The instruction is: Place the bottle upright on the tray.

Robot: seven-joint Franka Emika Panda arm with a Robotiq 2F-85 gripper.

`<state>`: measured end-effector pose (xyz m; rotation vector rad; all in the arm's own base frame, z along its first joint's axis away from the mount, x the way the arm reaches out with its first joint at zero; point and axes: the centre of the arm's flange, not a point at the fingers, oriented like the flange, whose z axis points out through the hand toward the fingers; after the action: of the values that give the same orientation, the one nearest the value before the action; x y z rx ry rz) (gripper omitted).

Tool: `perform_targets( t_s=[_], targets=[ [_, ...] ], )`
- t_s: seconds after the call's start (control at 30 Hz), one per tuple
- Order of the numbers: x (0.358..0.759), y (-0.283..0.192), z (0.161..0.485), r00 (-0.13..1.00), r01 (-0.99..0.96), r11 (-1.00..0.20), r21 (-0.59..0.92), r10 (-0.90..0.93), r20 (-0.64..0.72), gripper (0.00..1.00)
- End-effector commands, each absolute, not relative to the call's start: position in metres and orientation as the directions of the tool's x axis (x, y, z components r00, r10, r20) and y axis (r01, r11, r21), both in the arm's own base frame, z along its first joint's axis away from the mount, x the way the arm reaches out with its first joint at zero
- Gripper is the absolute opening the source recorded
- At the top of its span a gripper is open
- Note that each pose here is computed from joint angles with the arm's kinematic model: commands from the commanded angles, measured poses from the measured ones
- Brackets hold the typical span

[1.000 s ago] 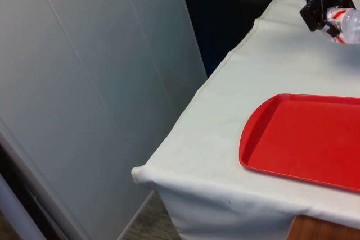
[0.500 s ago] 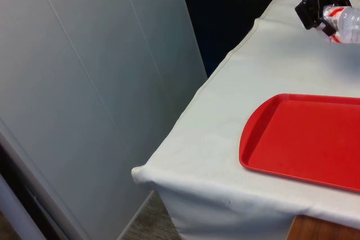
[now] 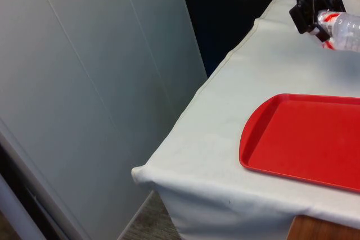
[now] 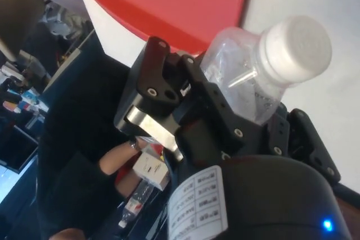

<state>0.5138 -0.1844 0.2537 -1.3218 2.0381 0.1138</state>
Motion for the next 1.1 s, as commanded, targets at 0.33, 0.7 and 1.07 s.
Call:
perform_targets(
  t_s=[0.33,0.7,1.07],
  targets=[
    [0.536,-0.176,0.258,-0.234,-0.834,0.451,-0.318,-0.811,-0.536,0.0],
    [0.554,-0.166,0.266,-0.222,-0.839,0.42,-0.346,-0.845,-0.487,0.0],
    [0.573,-0.158,0.273,-0.21,-0.846,0.385,-0.37,-0.877,-0.432,0.0]
  ],
)
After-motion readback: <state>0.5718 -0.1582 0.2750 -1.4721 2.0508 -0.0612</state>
